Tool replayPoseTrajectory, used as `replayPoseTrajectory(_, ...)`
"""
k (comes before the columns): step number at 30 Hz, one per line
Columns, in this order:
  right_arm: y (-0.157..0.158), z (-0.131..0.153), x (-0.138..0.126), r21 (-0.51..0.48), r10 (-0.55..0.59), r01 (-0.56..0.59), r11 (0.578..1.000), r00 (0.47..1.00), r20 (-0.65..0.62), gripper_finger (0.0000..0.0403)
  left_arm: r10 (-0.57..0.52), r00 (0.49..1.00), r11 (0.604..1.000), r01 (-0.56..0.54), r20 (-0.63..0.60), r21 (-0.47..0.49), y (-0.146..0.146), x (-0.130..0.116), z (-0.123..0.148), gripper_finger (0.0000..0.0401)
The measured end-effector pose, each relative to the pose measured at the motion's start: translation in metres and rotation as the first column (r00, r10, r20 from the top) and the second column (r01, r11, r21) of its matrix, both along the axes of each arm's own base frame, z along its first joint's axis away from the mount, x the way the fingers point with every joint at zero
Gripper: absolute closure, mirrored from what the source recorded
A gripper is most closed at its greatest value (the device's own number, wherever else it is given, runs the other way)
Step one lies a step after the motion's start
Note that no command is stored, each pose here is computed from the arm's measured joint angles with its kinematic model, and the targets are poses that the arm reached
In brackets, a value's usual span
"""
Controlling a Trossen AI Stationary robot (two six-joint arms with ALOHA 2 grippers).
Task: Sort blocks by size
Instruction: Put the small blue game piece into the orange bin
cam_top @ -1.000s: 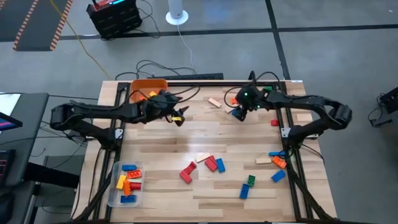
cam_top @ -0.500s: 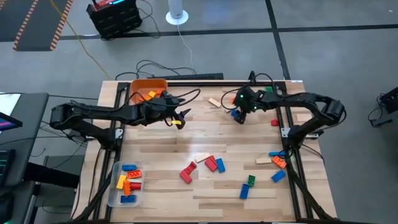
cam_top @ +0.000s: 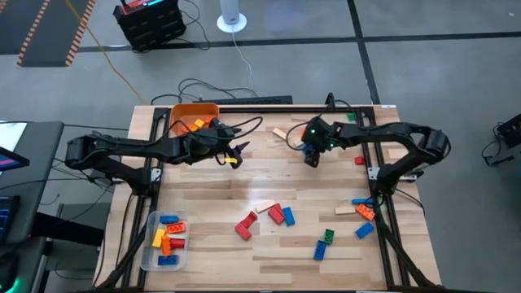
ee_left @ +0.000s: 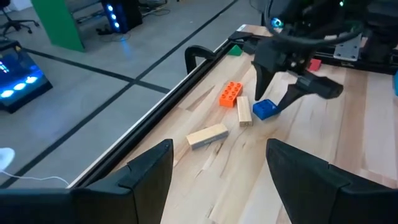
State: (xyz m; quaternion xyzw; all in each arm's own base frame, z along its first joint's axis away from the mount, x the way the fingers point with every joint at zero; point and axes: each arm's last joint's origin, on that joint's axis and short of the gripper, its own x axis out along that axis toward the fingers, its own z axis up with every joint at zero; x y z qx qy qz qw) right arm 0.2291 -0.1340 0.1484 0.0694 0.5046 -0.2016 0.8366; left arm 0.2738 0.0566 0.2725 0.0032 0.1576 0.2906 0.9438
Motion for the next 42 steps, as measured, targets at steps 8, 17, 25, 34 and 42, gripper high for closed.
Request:
replayPoseTrajectory(8,-0.005,-0.013,0.002,0.013,-0.016,0.016,1.0,0.999,-0.029,0.0145,-0.004,1.0,1.0,0.004,-0.019,-0.003,-0.001,0.0,-0.002,0.0152)
replayPoseTrajectory(17,-0.006,-0.021,0.005,0.022,-0.016,0.017,1.0,0.999,-0.047,0.0233,-0.004,1.0,1.0,0.004,-0.026,-0.003,-0.001,-0.001,-0.002,0.0152)
replayPoseTrajectory(25,0.007,0.009,0.006,0.04,0.056,-0.06,0.997,0.993,0.108,0.0239,-0.255,0.957,0.955,0.272,-0.137,0.121,-0.014,0.002,-0.008,0.0152)
replayPoseTrajectory(34,0.047,0.036,0.042,0.207,0.255,-0.421,0.883,0.801,0.541,0.0232,-0.443,0.829,0.698,0.557,-0.341,0.45,-0.051,0.035,-0.049,0.0152)
replayPoseTrajectory(42,0.082,0.052,0.06,0.212,0.316,-0.533,0.819,0.727,0.61,0.023,-0.435,0.807,0.632,0.59,-0.4,0.502,-0.064,0.08,-0.068,0.0152)
